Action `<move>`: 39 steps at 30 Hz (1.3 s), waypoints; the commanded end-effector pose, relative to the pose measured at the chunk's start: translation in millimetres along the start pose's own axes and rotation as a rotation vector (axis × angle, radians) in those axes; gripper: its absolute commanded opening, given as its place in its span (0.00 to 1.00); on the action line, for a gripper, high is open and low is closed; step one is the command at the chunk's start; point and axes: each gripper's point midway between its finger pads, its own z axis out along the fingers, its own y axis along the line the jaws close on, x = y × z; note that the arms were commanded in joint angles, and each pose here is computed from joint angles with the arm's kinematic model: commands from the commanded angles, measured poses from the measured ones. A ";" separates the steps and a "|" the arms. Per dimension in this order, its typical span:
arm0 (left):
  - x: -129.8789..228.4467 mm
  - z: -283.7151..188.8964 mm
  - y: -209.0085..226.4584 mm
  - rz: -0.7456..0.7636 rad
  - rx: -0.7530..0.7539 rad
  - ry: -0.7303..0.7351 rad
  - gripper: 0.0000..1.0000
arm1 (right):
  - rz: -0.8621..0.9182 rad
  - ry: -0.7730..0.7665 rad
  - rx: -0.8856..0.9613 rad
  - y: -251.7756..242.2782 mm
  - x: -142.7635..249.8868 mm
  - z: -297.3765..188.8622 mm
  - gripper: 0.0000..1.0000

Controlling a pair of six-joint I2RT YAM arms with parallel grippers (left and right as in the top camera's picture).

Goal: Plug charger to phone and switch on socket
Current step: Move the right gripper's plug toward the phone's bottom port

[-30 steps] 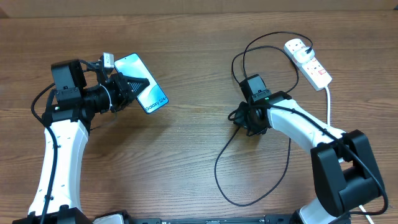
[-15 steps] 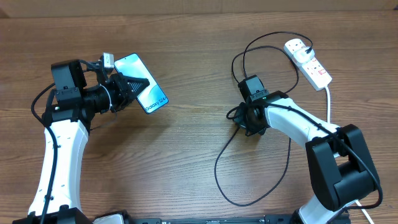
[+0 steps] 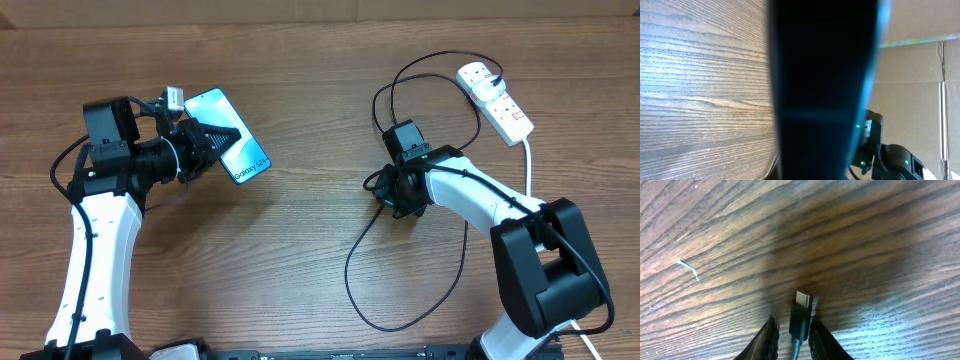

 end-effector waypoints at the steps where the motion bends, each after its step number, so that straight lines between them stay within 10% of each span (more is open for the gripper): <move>1: -0.5 -1.0 -6.7 0.040 0.023 0.004 0.04 | 0.000 0.036 0.024 -3.7 6.7 9.1 0.22; 22: -0.3 -1.0 -7.1 0.039 0.025 0.005 0.04 | 0.005 0.069 -0.021 4.1 9.7 7.6 0.04; 33: 15.2 -21.2 -85.3 -0.080 0.418 0.208 0.04 | -0.516 0.370 -1.019 105.6 59.3 -161.3 0.04; 39: 9.7 -18.2 -81.6 -0.091 0.391 0.177 0.04 | -0.686 0.331 -1.147 108.2 96.3 -223.7 0.04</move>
